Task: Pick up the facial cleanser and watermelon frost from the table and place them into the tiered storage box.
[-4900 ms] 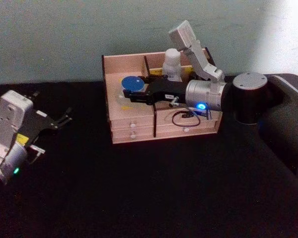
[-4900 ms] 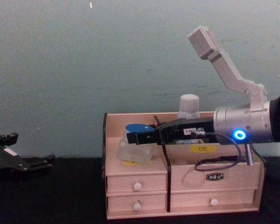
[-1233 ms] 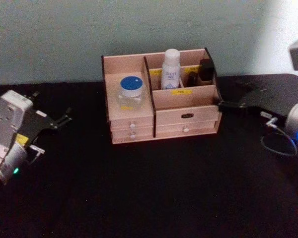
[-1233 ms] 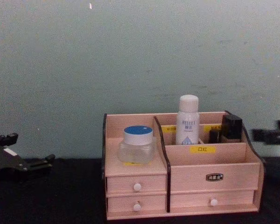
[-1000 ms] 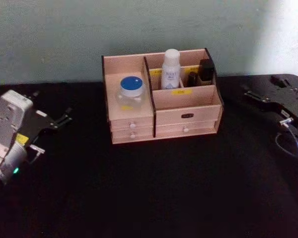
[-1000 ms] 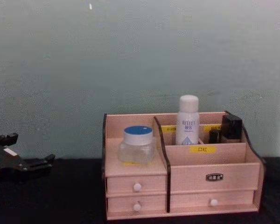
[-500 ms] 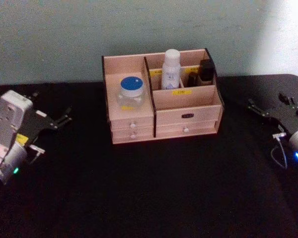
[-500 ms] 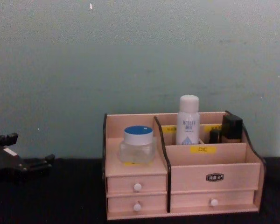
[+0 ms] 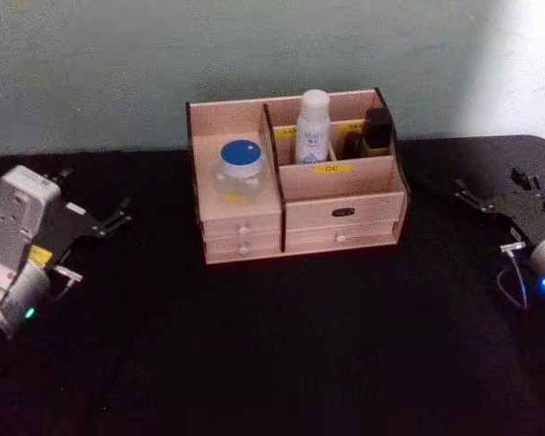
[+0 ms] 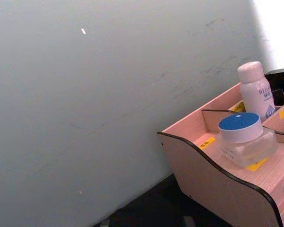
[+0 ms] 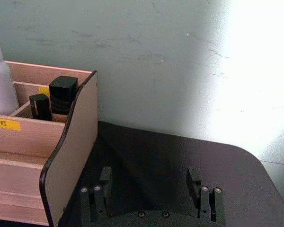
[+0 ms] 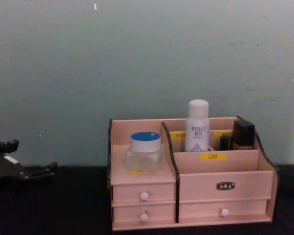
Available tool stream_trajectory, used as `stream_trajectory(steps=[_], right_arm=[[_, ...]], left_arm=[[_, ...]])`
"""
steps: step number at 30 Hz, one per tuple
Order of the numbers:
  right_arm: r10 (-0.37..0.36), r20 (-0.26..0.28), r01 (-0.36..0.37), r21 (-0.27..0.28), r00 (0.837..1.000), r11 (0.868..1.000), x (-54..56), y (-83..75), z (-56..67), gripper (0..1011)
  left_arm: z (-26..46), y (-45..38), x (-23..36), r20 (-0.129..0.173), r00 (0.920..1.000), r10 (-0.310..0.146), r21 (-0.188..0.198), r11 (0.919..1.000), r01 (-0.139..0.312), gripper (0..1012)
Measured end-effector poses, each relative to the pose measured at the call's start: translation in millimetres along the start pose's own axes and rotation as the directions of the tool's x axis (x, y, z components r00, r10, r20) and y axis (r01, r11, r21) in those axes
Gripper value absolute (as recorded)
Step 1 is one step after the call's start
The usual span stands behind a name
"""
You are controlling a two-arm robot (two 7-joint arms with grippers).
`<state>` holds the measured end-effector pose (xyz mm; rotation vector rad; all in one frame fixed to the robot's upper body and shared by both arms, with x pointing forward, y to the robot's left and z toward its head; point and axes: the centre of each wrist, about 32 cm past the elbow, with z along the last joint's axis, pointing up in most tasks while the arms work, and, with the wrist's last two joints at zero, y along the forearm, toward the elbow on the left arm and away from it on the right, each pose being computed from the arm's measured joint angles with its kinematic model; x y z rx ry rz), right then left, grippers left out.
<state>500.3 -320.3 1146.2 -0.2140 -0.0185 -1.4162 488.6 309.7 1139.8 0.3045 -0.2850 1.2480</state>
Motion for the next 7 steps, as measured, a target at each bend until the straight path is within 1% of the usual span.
stream_trajectory(steps=[7], right_arm=[[0.001, 0.001, -0.001, 0.002, 1.0, 1.0, 0.1, -0.2, 0.4, 1003]], left_arm=[[0.0, 0.0, 0.0, 0.0, 1.0, 0.0, 0.0, 1.0, 0.0, 1001]])
